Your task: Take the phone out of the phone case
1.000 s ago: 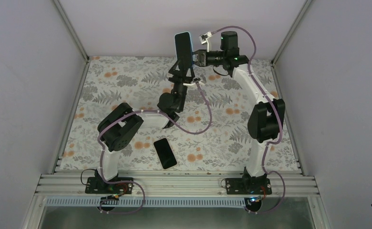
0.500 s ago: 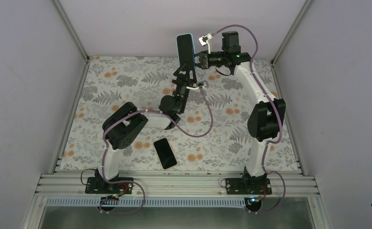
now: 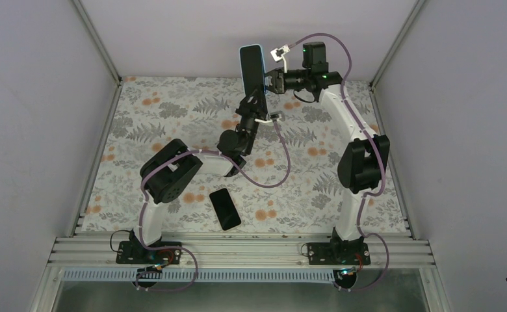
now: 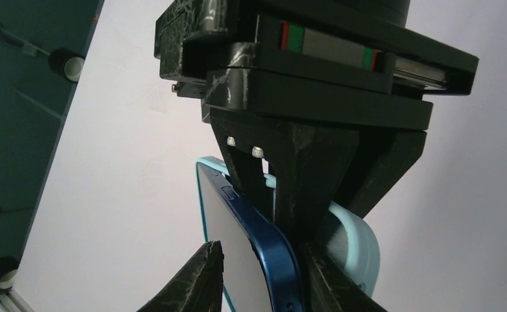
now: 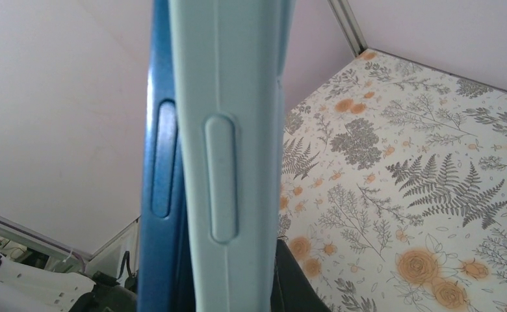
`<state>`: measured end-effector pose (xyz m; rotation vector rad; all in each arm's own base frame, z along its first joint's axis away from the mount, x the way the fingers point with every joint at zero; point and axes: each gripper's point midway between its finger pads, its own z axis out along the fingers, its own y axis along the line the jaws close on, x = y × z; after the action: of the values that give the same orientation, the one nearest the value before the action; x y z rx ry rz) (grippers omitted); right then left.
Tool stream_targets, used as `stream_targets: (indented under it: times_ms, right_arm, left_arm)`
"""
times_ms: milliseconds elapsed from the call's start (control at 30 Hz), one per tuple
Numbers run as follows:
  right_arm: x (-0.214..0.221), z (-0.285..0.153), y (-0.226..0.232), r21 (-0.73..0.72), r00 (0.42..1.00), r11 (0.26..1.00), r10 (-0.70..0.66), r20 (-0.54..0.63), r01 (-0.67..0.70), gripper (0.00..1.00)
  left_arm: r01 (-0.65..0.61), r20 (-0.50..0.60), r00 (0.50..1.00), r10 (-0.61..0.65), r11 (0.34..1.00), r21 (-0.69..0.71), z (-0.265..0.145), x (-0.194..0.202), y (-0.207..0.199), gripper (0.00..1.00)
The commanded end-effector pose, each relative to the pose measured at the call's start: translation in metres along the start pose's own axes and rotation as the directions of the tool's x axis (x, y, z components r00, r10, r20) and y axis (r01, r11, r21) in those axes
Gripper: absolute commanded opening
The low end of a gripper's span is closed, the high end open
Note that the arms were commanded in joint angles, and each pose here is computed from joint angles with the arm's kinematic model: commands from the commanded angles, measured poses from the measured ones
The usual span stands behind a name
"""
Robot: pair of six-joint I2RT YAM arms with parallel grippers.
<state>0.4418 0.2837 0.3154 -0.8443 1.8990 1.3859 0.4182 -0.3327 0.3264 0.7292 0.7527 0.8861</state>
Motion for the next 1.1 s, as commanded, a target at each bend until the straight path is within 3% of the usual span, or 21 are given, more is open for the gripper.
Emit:
stream_targets:
  times_ms: [0,433,633,867,1067]
  right_arm:
    - [0.035,-0.002,0.059,-0.212,0.977,0.958,0.169,-0.132,-0.194,0.03]
    - [0.038,0.0,0.049,-0.194,0.973,0.957,0.192,-0.131,-0.215,0.03]
    - [0.039,-0.003,0.031,-0.146,0.968,0.96,0.222,-0.12,-0.238,0.03]
    - [0.044,-0.012,-0.025,0.096,0.976,0.976,0.205,-0.079,-0.197,0.03]
    - [0.05,-0.02,-0.053,0.161,0.971,0.963,0.23,-0.064,-0.218,0.03]
  left_arm:
    - [0.077,-0.166,0.975,-0.145,0.929,-0.361,0.007,0.06,0.101,0.28]
    - [0.091,-0.137,0.979,-0.153,0.922,-0.376,0.006,0.047,0.113,0.08]
    - [0.113,-0.122,0.978,-0.171,0.918,-0.38,0.003,0.036,0.12,0.04]
    - [0.176,-0.106,0.966,-0.235,0.9,-0.398,-0.006,0.023,0.146,0.02]
    - [0.184,-0.126,0.962,-0.242,0.917,-0.354,-0.006,0.025,0.144,0.02]
